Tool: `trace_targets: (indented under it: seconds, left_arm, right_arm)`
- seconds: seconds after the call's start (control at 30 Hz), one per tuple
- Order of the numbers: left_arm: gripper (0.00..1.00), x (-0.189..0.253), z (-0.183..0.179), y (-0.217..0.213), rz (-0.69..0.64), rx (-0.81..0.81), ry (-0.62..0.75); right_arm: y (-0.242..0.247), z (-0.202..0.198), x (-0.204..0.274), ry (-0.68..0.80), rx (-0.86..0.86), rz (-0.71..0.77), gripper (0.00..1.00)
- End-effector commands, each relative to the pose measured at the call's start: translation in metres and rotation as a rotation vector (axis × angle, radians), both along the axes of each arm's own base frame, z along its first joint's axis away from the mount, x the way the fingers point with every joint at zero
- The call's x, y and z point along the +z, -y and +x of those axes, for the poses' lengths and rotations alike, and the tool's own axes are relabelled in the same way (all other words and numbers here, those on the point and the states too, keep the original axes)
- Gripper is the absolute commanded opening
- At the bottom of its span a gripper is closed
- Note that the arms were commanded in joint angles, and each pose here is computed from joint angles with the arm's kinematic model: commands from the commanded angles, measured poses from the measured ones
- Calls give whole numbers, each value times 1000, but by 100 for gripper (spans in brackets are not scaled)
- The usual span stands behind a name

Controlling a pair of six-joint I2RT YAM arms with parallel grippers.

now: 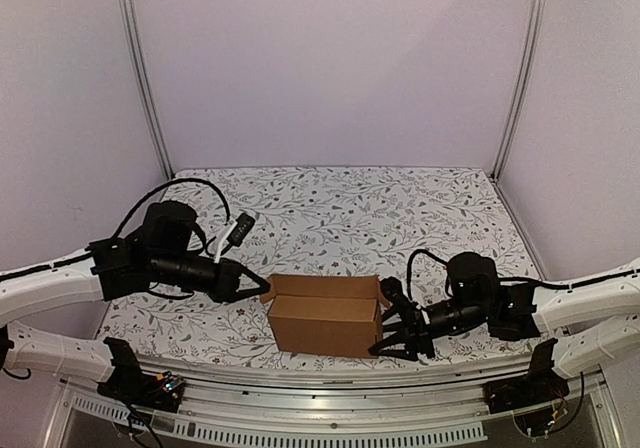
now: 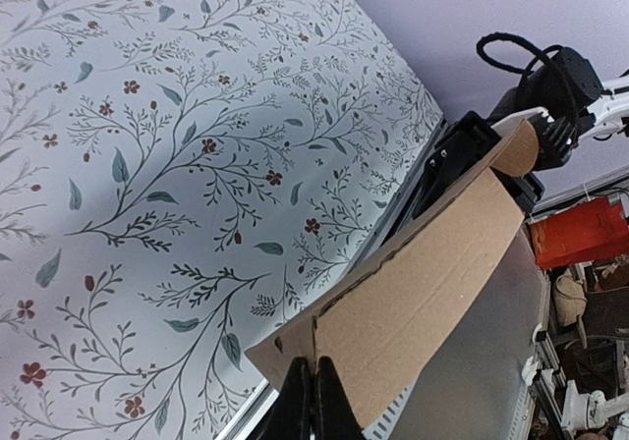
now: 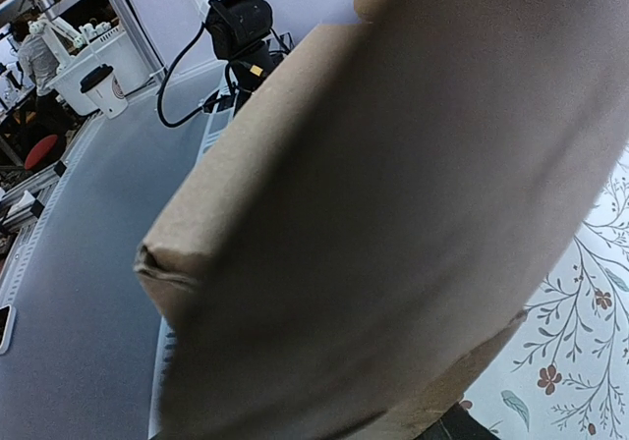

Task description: Fold the paper box

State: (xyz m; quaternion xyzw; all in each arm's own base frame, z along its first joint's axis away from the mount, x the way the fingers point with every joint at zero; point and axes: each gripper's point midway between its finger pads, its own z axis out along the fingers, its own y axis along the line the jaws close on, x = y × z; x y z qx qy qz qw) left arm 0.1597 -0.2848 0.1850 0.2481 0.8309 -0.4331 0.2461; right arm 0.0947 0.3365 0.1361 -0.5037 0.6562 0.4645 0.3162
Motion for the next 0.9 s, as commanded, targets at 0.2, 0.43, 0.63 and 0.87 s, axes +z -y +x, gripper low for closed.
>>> trace_targets:
  seconds: [0.2,0.43,0.63,0.87]
  left_arm:
    - [0,18,-10,25,-61,-62,-77]
    - [0,-4,0,30,-17,-10,-105]
    - [0,-16,12,25,39,46,-40]
    - [0,-31,14,23,34,47,30]
  right_arm:
    - [1,18,8,91,-81,28,22]
    - [-4,33,8,184,-168,27,21]
    - [-12,45,-1,236,-242,37,20]
    - [-21,58,-16,310,-292,60,19]
